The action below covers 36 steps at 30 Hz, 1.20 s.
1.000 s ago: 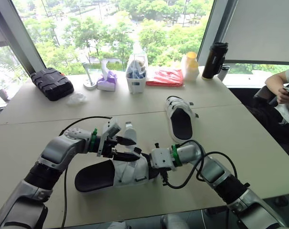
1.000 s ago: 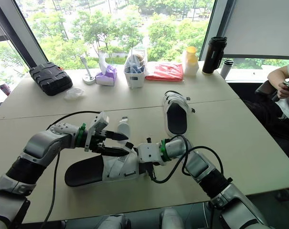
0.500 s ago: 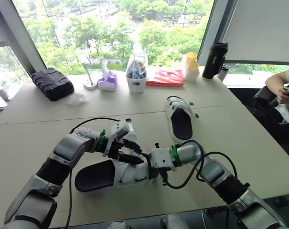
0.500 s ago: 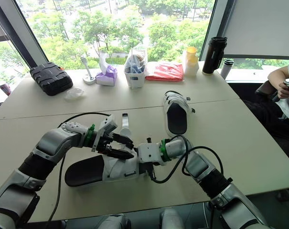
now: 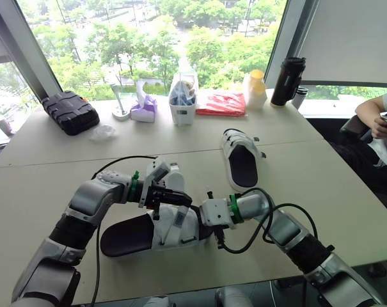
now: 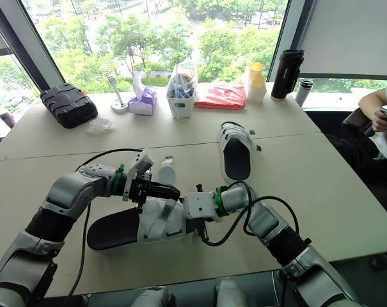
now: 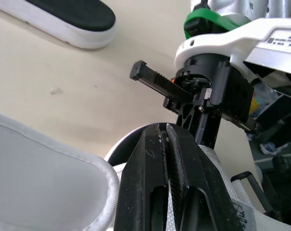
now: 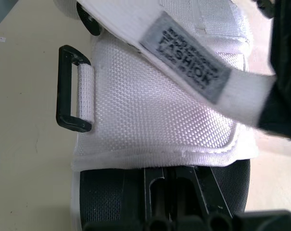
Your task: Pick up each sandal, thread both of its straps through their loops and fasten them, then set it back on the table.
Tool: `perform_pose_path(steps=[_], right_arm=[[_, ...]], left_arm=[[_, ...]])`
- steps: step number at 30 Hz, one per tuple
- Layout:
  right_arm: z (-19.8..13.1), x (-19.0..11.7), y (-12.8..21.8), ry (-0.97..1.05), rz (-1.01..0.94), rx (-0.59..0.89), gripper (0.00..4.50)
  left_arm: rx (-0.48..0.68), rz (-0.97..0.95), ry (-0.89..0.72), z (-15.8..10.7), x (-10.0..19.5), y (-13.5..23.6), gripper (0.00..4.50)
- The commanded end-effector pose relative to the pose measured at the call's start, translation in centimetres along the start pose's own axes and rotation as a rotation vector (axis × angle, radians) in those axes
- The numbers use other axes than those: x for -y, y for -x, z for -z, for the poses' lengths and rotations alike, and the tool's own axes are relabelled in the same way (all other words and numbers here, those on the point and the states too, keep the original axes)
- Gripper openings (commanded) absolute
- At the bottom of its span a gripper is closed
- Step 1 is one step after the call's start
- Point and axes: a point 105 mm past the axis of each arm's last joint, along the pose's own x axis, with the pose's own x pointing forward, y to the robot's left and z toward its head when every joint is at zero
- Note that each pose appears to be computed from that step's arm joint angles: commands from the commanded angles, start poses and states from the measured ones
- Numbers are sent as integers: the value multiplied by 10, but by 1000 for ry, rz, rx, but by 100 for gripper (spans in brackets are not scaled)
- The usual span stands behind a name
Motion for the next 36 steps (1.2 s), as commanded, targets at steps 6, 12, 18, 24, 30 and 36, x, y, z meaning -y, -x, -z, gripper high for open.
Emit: perform_pose_path(steps=[6, 12, 18, 24, 30, 36], right_arm=[[51, -31, -4, -132, -83, -188, 0], [51, -33, -4, -129, -95, -186, 0], [51, -33, -4, -126, -98, -186, 0], [51, -33, -4, -124, -100, -185, 0], [51, -34, -4, -124, -101, -186, 0], [51, -34, -4, -123, -101, -187, 0]], left_arm=[[259, -59, -62, -40, 10, 31, 3], [463, -77, -40, -54, 27, 54, 3], [593, -161, -21, -58, 26, 67, 3], [601, -272, 21, -42, 13, 74, 3], [633, -376, 62, -27, -2, 85, 3], [624, -427, 107, -10, -13, 88, 3]])
